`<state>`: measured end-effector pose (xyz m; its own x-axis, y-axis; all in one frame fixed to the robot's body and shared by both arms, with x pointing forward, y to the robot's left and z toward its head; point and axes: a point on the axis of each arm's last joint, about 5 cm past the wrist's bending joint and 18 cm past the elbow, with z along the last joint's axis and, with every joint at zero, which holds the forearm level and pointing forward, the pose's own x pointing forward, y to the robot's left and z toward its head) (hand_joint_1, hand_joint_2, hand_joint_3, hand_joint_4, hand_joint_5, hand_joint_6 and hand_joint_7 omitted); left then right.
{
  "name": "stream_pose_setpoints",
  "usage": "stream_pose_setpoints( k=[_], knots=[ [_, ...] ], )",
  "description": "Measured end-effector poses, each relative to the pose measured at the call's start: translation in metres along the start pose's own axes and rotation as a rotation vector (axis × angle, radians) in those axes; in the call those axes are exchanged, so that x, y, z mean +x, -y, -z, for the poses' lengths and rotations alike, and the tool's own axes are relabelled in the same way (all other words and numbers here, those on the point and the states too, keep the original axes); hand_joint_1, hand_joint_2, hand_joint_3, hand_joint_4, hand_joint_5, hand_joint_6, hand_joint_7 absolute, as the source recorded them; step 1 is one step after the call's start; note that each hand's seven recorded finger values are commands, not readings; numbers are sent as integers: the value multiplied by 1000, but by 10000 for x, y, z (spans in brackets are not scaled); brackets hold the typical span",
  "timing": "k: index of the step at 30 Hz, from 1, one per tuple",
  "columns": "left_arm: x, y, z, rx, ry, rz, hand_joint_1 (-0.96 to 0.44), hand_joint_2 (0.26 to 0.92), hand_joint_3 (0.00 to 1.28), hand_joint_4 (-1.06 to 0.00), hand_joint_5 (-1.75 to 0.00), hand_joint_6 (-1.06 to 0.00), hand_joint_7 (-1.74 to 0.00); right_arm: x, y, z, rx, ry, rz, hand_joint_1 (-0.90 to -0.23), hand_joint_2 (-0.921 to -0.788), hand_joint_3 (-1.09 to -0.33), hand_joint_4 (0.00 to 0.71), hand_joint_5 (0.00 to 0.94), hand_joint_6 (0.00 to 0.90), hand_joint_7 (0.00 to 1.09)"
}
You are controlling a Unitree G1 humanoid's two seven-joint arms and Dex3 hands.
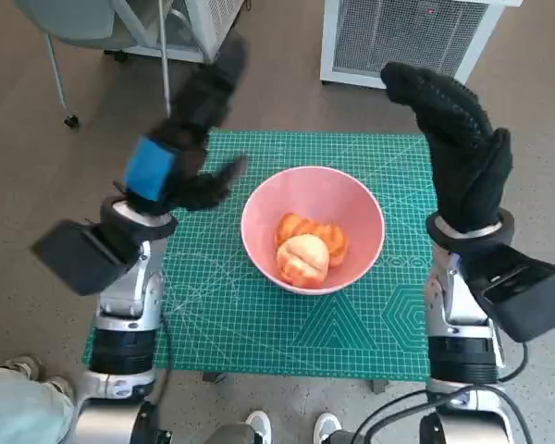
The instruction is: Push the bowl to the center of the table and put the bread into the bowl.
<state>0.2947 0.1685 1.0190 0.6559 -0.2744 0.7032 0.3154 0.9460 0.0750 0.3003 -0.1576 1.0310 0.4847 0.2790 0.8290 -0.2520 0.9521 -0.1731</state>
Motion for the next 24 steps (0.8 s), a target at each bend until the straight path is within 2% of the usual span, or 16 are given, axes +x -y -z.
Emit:
stream_pose_setpoints(
  k=[4,15,24],
  knots=[
    [-25,7,25,-18,41,-34,-720,921,588,-120,-38,-218,-53,51,-14,-11,-8,7,-6,-699,-921,-824,270,7,0,697],
    [-59,26,56,-19,135,-15,-706,921,555,-114,-18,-245,-57,123,-59,-20,-11,19,-23,-682,-921,-824,271,7,5,693],
    [-66,56,98,-6,142,5,-720,921,545,-100,-5,-229,-43,191,-76,-26,-8,32,-42,-688,-921,-820,272,7,12,681]
  ],
)
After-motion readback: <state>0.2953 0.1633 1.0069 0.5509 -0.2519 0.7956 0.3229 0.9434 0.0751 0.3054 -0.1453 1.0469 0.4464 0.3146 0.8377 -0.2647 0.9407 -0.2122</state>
